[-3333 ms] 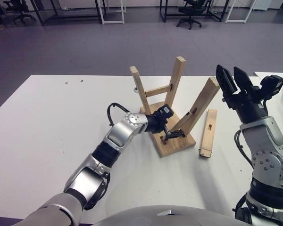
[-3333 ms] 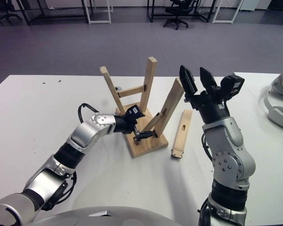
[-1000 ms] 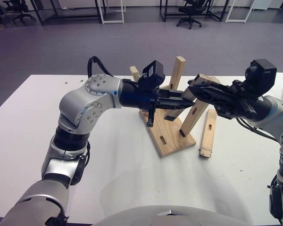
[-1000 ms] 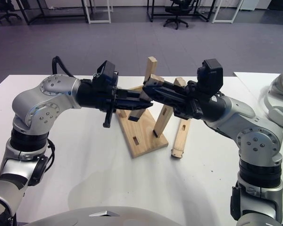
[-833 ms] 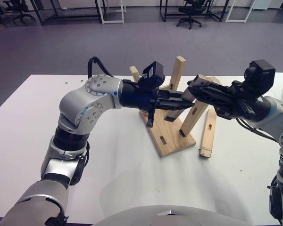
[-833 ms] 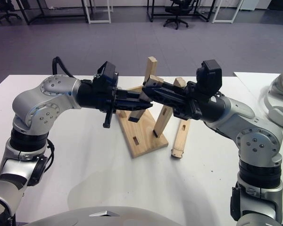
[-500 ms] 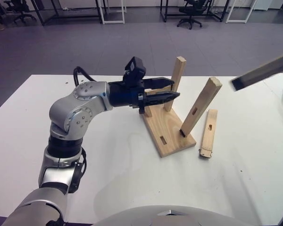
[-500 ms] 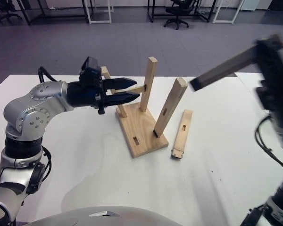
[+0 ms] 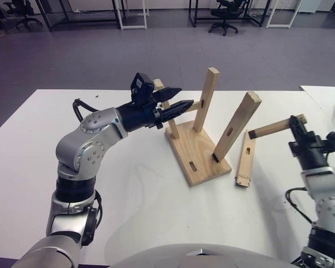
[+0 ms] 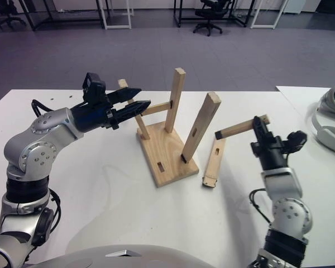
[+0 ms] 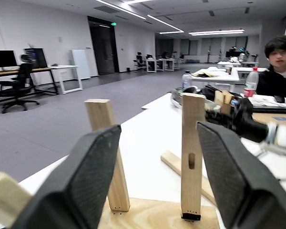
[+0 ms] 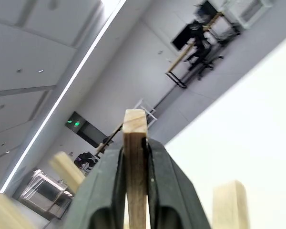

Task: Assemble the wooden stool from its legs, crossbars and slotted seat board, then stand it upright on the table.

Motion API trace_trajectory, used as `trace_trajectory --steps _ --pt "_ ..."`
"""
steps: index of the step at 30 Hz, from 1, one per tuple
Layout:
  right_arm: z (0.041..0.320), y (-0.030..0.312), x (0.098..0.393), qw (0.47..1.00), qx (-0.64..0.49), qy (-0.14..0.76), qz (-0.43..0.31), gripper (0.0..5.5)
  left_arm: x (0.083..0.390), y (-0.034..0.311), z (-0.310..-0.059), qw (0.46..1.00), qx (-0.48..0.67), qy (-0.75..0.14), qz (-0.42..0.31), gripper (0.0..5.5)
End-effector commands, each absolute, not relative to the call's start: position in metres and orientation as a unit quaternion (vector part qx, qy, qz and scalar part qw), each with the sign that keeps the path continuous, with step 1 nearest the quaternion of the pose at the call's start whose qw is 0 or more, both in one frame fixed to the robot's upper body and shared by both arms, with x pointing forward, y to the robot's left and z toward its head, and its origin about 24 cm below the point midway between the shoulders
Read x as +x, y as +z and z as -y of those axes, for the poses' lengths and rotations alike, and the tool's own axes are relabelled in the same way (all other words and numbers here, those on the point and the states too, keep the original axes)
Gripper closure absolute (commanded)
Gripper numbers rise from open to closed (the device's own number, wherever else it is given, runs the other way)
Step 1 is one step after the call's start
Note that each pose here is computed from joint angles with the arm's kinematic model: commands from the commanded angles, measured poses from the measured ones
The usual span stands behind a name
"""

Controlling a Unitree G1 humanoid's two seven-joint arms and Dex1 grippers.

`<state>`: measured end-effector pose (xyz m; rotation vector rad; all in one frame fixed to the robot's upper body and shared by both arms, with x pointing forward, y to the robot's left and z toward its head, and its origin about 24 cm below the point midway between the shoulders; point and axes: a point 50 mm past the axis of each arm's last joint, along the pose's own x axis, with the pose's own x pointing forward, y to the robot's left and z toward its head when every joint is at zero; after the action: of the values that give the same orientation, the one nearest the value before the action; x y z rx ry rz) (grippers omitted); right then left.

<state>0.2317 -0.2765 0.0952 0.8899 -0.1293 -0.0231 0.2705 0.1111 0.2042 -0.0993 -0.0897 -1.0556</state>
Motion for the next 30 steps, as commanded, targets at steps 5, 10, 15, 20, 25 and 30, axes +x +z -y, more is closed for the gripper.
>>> trace_trajectory --steps 5,10,15,20,25,30 --pt "0.266 0.08 0.22 0.906 0.41 -0.083 0.058 5.08 0.287 0.194 -0.13 0.91 -0.054 -0.409 0.04 2.6" --pt "0.275 0.077 0.217 0.913 0.389 -0.104 0.062 5.08 0.289 0.19 -0.131 0.914 -0.056 -0.399 0.037 2.6" --pt "0.275 0.061 0.221 0.92 0.366 -0.131 0.037 5.08 0.291 0.189 -0.131 0.916 -0.058 -0.396 0.036 2.6" --pt "0.274 0.051 0.221 0.934 0.325 -0.15 0.021 5.08 0.291 0.188 -0.133 0.917 -0.062 -0.392 0.034 2.6" --pt "0.27 0.063 0.227 0.947 0.287 -0.143 0.032 5.08 0.291 0.187 -0.13 0.917 -0.064 -0.393 0.033 2.6" --pt "0.263 0.087 0.232 0.932 0.336 -0.108 0.088 5.08 0.292 0.186 -0.13 0.917 -0.067 -0.392 0.031 2.6"
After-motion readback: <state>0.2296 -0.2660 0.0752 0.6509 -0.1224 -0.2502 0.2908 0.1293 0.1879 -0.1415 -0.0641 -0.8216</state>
